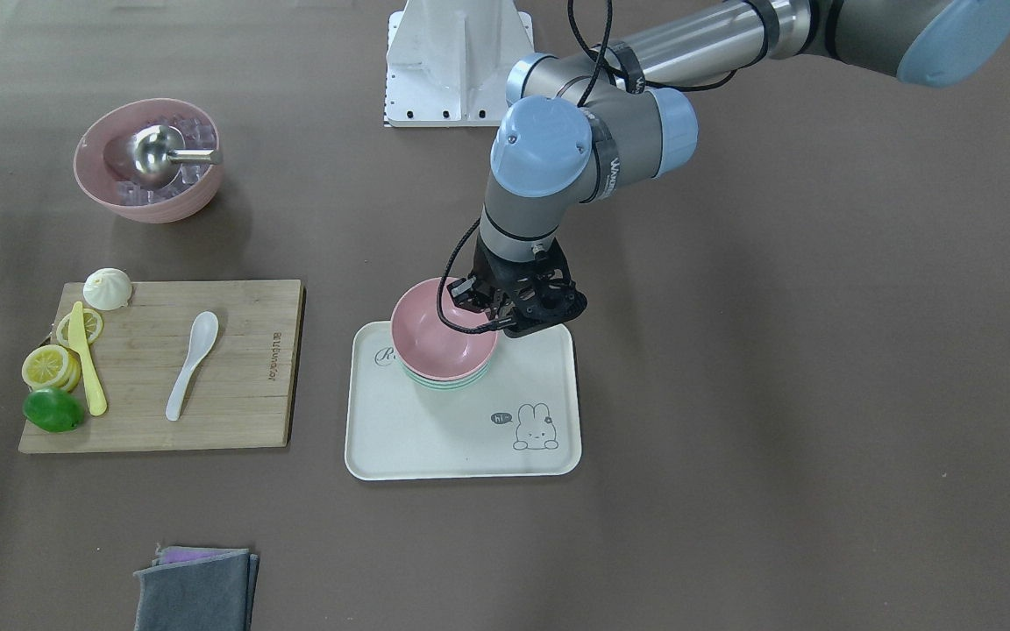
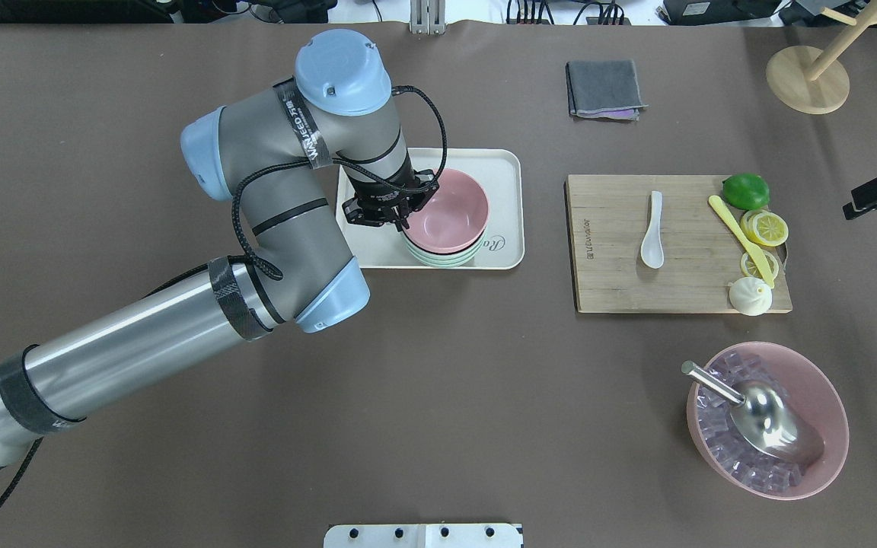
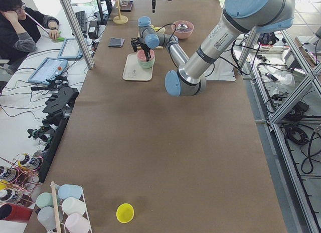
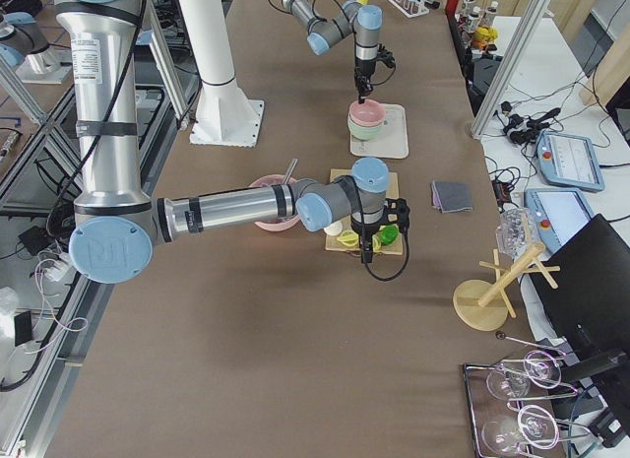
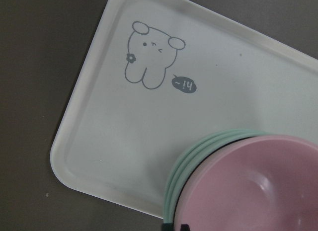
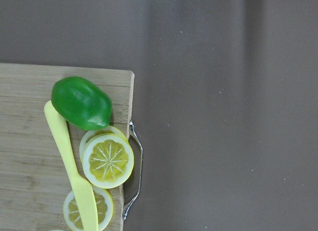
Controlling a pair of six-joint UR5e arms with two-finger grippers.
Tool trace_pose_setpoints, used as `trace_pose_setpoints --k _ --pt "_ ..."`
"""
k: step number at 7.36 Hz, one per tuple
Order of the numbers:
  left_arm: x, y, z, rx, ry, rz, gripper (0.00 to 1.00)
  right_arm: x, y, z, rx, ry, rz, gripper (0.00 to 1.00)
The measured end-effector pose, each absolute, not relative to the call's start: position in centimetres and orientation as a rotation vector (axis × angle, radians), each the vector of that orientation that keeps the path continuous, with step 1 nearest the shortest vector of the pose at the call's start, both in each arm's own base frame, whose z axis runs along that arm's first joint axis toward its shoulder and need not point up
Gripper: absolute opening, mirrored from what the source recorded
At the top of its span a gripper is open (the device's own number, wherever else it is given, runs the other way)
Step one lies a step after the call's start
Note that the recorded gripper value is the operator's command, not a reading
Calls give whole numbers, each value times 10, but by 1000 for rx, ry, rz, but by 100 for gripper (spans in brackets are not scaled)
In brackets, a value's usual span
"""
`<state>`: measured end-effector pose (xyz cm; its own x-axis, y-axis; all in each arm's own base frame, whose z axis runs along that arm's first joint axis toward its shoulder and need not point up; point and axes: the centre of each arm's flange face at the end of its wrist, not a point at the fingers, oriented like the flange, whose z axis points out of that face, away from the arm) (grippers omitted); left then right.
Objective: Stack pink bowl on green and place spoon
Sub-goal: 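Lower the pink bowl onto the green bowls and open the left gripper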
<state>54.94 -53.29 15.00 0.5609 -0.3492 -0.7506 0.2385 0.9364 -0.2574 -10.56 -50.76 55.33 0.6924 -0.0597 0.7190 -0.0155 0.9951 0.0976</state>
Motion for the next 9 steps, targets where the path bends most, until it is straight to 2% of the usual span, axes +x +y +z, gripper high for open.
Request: trace_pose_setpoints --k 6,7,8,9 --pt "554 -530 151 -126 920 -339 0 -106 -507 554 95 -806 -24 100" --pt "555 -530 152 -123 928 -336 25 -106 -507 554 95 -805 -25 100" --pt "556 -531 153 -116 939 -333 91 -106 -508 554 95 -805 -24 100" --pt "556 -532 154 -99 951 -331 98 -106 -508 554 96 -805 -24 100"
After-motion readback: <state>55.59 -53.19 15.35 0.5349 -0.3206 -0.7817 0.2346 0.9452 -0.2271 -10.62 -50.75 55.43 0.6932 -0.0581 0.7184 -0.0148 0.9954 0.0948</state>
